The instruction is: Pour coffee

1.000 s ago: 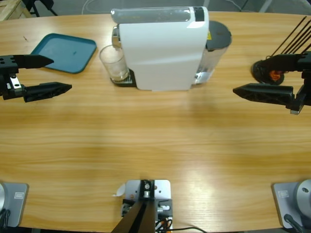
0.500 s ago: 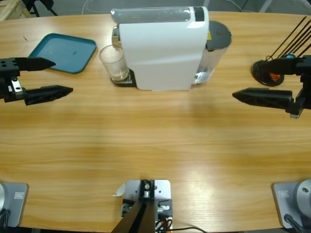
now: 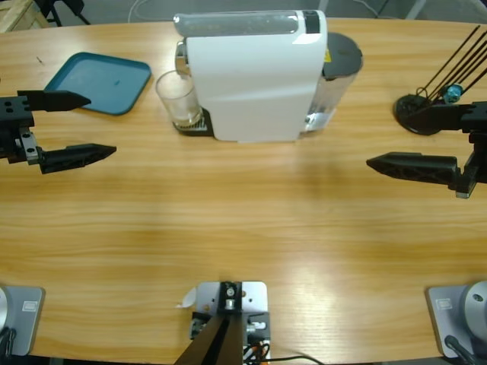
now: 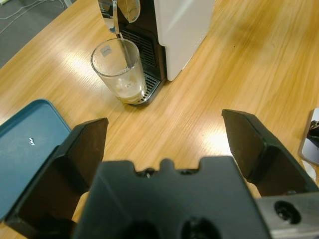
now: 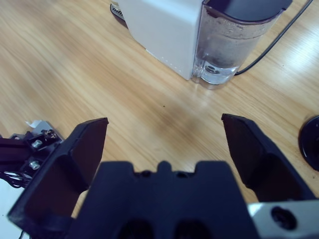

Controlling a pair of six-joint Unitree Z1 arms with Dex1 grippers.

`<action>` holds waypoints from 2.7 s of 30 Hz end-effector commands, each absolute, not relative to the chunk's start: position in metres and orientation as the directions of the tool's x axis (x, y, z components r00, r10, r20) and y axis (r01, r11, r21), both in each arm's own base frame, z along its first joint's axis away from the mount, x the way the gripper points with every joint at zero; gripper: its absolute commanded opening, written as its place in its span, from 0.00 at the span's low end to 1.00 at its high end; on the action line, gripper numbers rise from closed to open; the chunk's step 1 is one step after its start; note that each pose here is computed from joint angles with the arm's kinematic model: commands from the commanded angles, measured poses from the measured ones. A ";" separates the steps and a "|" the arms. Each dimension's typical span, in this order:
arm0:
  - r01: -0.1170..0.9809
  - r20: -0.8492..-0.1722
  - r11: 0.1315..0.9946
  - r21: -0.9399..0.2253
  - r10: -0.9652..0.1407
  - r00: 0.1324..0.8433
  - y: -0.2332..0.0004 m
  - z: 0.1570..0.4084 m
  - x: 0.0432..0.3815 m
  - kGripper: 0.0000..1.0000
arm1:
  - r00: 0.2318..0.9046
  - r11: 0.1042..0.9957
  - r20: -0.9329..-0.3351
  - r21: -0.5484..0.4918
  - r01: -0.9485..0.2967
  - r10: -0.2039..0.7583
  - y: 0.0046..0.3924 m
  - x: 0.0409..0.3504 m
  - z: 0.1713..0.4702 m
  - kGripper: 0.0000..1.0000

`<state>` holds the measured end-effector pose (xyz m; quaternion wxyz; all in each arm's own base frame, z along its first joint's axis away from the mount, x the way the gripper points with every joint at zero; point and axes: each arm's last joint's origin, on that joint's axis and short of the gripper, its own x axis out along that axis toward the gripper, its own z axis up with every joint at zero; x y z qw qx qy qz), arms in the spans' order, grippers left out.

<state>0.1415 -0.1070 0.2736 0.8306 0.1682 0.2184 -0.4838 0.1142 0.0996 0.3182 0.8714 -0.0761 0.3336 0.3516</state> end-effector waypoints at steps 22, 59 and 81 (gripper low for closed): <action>0.956 -0.567 0.281 0.083 -0.776 0.277 -0.119 0.229 0.254 1.00 | 0.461 0.719 -0.682 0.138 -0.681 0.567 0.092 0.099 0.312 1.00; 0.976 -0.557 0.197 0.093 -0.803 0.215 -0.177 0.189 0.316 1.00 | 0.433 0.724 -0.718 0.143 -0.675 0.545 0.092 0.100 0.302 1.00; 0.972 -0.577 0.217 0.089 -0.785 0.228 -0.190 0.183 0.323 0.92 | 0.437 0.725 -0.716 0.141 -0.674 0.545 0.093 0.102 0.302 1.00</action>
